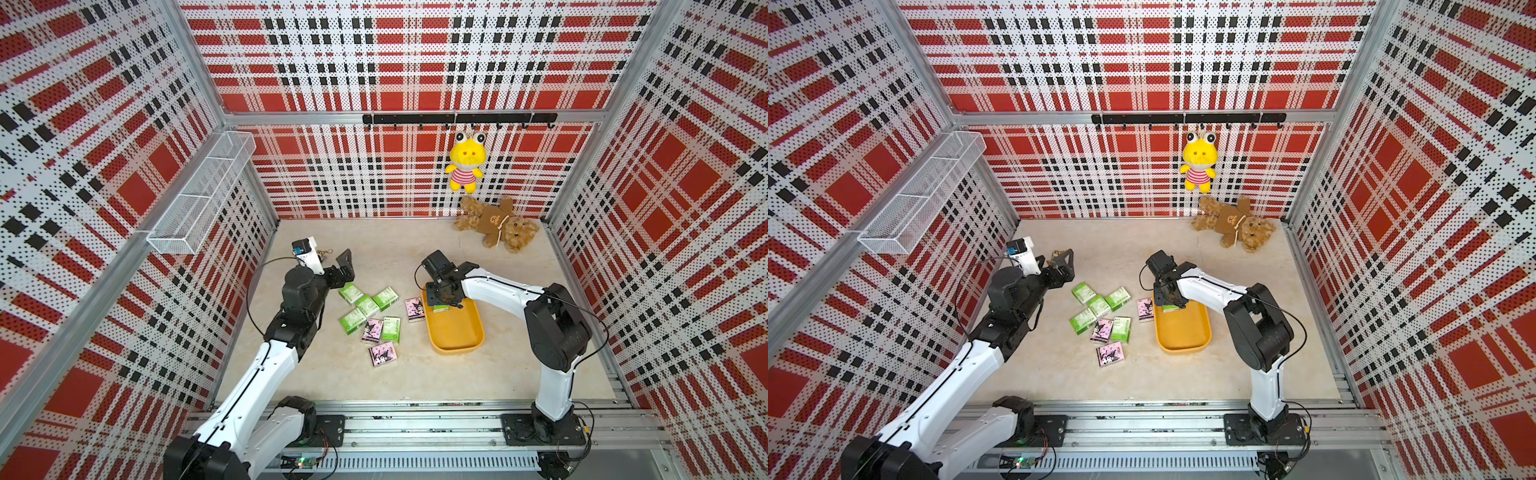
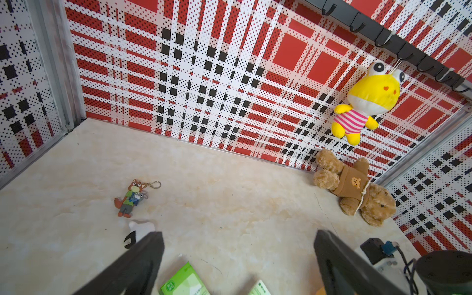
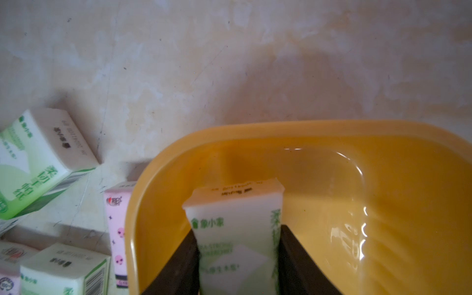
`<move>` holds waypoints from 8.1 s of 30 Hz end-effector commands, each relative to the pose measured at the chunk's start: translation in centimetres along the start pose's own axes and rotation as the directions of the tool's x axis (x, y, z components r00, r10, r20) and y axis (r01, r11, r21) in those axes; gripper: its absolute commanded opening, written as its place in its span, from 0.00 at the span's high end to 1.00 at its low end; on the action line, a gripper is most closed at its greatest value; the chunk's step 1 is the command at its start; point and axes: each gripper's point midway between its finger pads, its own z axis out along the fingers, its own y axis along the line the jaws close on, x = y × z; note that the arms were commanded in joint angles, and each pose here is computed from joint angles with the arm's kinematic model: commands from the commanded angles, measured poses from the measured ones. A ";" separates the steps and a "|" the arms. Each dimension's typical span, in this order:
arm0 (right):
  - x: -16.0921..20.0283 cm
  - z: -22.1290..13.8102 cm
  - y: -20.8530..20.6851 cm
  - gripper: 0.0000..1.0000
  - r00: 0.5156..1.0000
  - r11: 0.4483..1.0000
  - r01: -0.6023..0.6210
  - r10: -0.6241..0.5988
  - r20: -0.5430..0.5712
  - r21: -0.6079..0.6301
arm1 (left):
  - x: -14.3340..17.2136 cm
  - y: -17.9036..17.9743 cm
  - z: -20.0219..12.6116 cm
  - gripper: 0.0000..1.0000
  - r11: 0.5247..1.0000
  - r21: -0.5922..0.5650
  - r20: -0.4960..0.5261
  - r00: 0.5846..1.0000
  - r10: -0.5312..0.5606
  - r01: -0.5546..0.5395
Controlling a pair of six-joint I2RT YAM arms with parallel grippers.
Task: Put the pocket tissues into the storage box
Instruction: Place the pocket tissues in the storage box, then adjust the storage box at the center of the board, then pick up the pocket tissues from the center of the board.
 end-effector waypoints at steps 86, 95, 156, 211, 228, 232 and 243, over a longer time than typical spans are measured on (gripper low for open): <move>-1.0 -1.2 1.5 0.02 0.990 0.872 -0.140 0.126 -0.061 -0.468 | -0.1 -0.2 -0.5 0.01 1.000 -0.001 0.005 1.000 0.025 -0.025; -0.9 -1.2 0.3 0.02 0.982 0.845 -0.187 0.177 -0.069 -0.501 | 0.1 -0.2 -0.4 0.01 1.000 -0.003 0.002 1.000 0.024 -0.024; -1.8 -6.5 12.1 0.01 0.986 0.831 0.166 -0.143 0.084 -0.530 | -0.5 -1.4 -0.9 0.01 0.999 0.030 0.018 1.000 0.013 -0.014; 2.2 1.7 8.3 0.02 0.970 0.978 0.180 -0.195 -0.144 -0.108 | -0.2 -0.9 -0.9 0.01 0.999 0.005 0.012 0.999 0.052 -0.052; 1.9 2.4 8.4 0.40 0.974 0.985 0.154 -0.165 -0.156 -0.079 | 0.3 -0.5 -1.1 0.01 0.998 -0.004 0.006 0.998 0.055 -0.055; 2.2 2.6 8.3 0.37 0.969 0.983 0.172 -0.182 -0.169 -0.071 | 0.3 -0.5 -1.1 0.01 0.998 -0.005 0.006 0.998 0.055 -0.055; 3.0 2.9 8.6 0.33 0.956 0.971 0.231 -0.238 -0.171 -0.060 | 0.6 -0.4 -1.0 0.01 0.999 -0.005 0.000 0.999 0.051 -0.051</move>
